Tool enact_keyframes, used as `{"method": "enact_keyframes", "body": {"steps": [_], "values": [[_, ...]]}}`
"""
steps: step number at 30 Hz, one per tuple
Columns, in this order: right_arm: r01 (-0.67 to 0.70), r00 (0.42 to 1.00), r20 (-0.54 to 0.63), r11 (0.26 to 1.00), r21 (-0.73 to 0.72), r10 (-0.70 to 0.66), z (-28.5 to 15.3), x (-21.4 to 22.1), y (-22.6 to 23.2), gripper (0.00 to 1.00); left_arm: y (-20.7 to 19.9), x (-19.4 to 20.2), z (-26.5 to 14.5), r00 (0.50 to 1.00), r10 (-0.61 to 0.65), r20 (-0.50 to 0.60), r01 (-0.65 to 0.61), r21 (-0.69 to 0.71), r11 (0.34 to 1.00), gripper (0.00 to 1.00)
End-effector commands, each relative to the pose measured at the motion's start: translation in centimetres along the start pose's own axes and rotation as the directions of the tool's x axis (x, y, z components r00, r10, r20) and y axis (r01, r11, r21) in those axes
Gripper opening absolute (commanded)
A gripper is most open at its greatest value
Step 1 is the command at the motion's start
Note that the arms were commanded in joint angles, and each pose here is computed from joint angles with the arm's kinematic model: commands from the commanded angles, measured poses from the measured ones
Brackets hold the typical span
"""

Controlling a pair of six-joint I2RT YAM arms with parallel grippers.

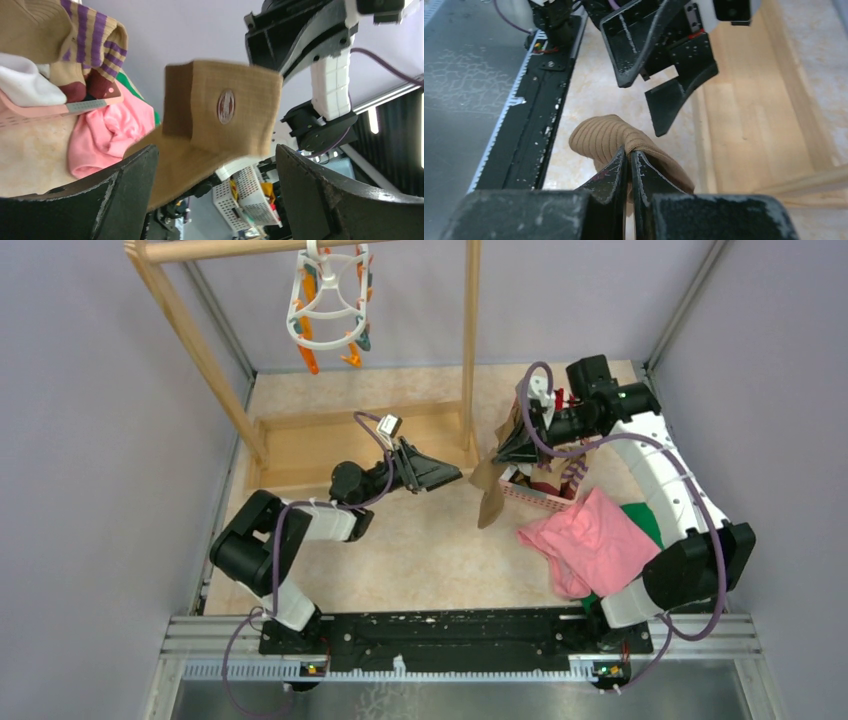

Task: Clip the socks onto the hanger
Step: Pick up the sock from the bin.

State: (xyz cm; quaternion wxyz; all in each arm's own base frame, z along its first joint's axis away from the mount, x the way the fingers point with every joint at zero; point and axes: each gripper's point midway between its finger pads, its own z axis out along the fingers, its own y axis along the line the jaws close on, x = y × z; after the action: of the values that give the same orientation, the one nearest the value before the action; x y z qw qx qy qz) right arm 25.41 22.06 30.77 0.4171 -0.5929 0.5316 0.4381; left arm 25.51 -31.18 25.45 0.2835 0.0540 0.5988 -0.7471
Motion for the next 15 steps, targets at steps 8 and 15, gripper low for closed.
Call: {"method": "enact_keyframes", "body": {"steps": [8,15], "values": [[0.057,0.996,0.079,0.992,-0.111,-0.048,2.9,-0.4,2.1,0.02,-3.8,0.5,0.4,0.985,-0.138,0.101,0.129,0.094,0.987,0.91],[0.049,0.997,0.065,0.995,-0.088,-0.043,3.0,0.2,1.9,0.02,-2.1,0.9,-0.5,0.965,-0.208,0.161,0.215,-0.027,0.976,0.92]]}}
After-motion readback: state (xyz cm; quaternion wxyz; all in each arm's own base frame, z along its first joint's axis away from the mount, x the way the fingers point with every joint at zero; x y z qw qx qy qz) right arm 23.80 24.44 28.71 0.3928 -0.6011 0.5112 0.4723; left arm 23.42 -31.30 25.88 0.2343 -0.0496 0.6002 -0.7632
